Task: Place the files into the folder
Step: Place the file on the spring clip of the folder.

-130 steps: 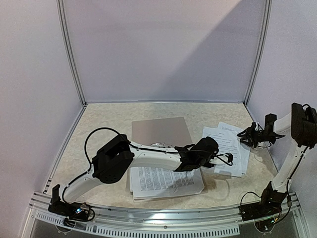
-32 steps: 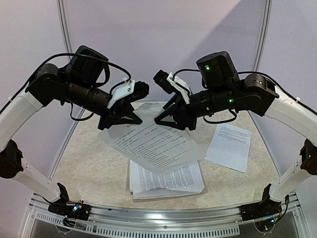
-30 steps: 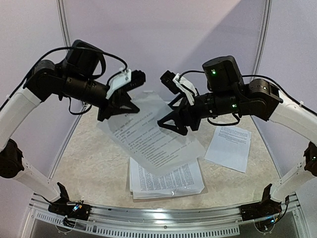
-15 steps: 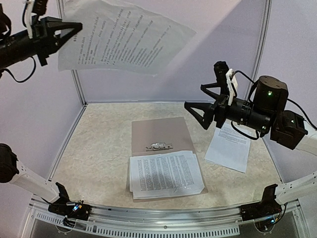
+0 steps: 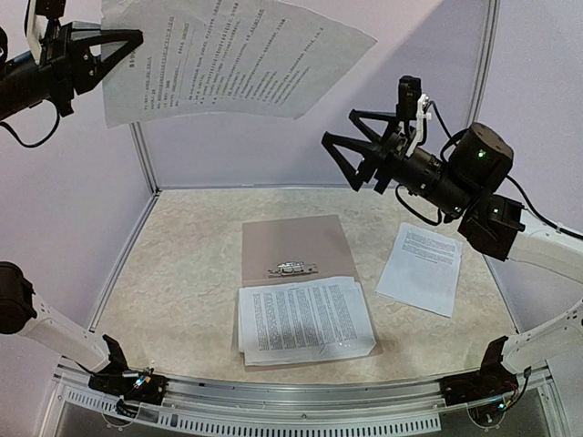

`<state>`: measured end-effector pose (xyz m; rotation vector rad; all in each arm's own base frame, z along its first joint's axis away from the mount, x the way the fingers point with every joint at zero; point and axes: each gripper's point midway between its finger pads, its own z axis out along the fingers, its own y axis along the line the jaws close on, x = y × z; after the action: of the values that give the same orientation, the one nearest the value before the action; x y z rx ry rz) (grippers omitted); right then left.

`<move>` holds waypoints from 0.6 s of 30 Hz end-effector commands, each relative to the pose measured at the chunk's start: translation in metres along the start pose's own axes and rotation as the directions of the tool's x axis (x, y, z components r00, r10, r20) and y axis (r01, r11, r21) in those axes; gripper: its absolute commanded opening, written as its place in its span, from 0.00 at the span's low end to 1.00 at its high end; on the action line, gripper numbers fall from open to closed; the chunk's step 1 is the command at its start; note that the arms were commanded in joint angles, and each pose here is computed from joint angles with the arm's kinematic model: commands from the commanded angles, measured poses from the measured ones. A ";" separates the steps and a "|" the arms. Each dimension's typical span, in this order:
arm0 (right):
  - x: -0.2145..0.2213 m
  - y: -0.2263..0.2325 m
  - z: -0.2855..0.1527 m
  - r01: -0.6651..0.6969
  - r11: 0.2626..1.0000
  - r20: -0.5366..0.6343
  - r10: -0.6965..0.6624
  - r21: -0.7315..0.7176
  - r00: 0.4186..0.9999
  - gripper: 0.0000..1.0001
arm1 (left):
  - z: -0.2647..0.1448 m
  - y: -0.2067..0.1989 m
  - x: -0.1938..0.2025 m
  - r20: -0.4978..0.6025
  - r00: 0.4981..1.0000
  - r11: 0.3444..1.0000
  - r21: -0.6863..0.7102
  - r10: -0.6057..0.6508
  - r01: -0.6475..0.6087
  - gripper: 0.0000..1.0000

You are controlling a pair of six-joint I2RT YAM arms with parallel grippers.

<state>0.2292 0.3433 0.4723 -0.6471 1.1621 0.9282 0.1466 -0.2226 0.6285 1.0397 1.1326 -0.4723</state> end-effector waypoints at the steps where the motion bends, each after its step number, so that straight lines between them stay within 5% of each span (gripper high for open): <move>1: -0.037 0.003 0.006 -0.004 0.997 0.117 0.013 -0.072 0.993 0.99 | 0.000 -0.009 0.001 0.002 0.999 0.998 0.055 -0.038 0.038 0.00; 5: -0.038 0.011 0.011 0.005 0.991 0.114 0.010 -0.132 0.993 0.95 | 0.005 -0.017 0.002 0.007 0.998 0.992 0.109 -0.057 0.056 0.00; 8: -0.039 0.020 0.013 0.015 0.983 0.109 0.005 -0.185 0.994 0.78 | 0.012 -0.023 0.005 -0.001 0.997 0.987 0.142 -0.073 0.073 0.00; 10: -0.041 0.027 0.012 0.019 0.974 0.110 0.007 -0.227 0.994 0.53 | 0.016 -0.025 0.008 -0.008 0.997 0.984 0.157 -0.082 0.082 0.00; 11: -0.041 0.029 0.011 0.014 0.971 0.109 0.013 -0.240 0.994 0.30 | 0.018 -0.026 0.010 -0.014 0.996 0.983 0.159 -0.087 0.088 0.00; 13: -0.039 0.029 0.009 0.005 0.971 0.102 0.020 -0.239 0.995 0.02 | 0.022 -0.023 0.012 -0.020 0.995 0.984 0.149 -0.098 0.100 0.00; 18: -0.027 0.019 0.006 -0.037 0.984 0.045 0.046 -0.175 0.998 0.00 | 0.044 -0.004 0.038 -0.095 0.984 0.988 0.041 -0.148 0.152 0.00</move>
<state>0.2109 0.3558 0.5048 -0.7585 1.0069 1.0821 0.1472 -0.2488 0.6111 1.1025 1.1750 -0.6167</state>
